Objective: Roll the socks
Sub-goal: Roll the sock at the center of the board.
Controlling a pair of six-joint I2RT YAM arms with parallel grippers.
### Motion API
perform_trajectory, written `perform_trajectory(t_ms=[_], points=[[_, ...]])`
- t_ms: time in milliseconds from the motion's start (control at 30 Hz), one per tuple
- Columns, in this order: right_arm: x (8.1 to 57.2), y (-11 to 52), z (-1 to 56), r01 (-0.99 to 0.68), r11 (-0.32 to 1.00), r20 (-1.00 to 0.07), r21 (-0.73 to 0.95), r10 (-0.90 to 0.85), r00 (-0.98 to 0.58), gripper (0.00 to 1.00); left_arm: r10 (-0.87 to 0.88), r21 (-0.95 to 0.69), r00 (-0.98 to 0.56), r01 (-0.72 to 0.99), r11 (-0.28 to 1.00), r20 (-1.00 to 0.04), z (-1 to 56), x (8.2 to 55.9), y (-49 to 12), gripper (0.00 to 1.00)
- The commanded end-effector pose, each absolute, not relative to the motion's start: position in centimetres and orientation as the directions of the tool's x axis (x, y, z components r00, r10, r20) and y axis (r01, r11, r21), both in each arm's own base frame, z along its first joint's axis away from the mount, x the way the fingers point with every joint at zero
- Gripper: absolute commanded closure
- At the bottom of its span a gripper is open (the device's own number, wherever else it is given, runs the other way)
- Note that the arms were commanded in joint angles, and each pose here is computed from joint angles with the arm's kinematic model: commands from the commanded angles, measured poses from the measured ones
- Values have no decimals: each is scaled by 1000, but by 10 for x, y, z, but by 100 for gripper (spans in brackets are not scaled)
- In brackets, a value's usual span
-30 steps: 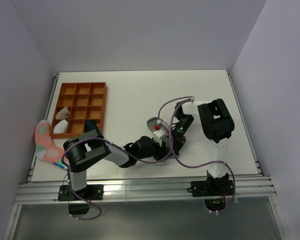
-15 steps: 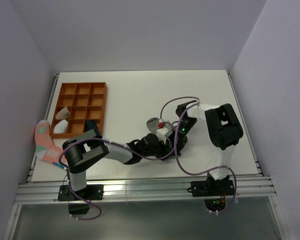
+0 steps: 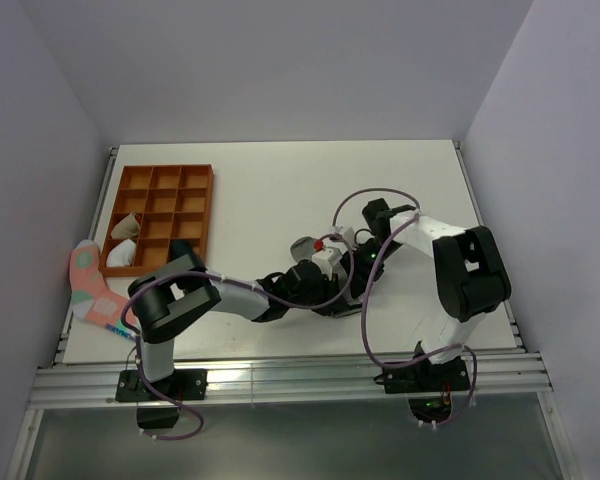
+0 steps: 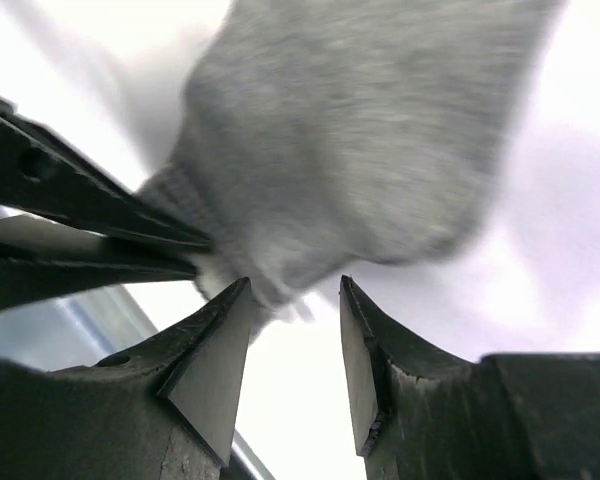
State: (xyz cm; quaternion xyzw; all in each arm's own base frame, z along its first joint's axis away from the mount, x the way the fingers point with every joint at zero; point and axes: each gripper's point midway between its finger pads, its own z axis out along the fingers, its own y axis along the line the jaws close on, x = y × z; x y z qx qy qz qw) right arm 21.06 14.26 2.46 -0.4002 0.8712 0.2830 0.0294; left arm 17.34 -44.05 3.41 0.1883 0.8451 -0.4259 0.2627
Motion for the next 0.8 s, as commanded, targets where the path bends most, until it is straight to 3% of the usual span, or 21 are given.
perform_trajectory(t_ms=[0, 333, 567, 767], points=[[242, 136, 33, -744, 569, -375, 351, -642, -668, 51, 225, -577, -890, 433, 692, -397, -33, 139, -392, 100], [254, 109, 51, -737, 608, -460, 295, -586, -667, 50, 189, -661, -955, 295, 690, -229, -30, 139, -377, 100], [260, 95, 54, -779, 610, -534, 146, -614, -581, 50, 207, -643, -975, 212, 736, -84, -37, 134, -357, 100], [250, 109, 68, -847, 531, -601, 34, -666, -442, 51, 189, -618, -981, 126, 776, 38, -48, 128, -326, 100]])
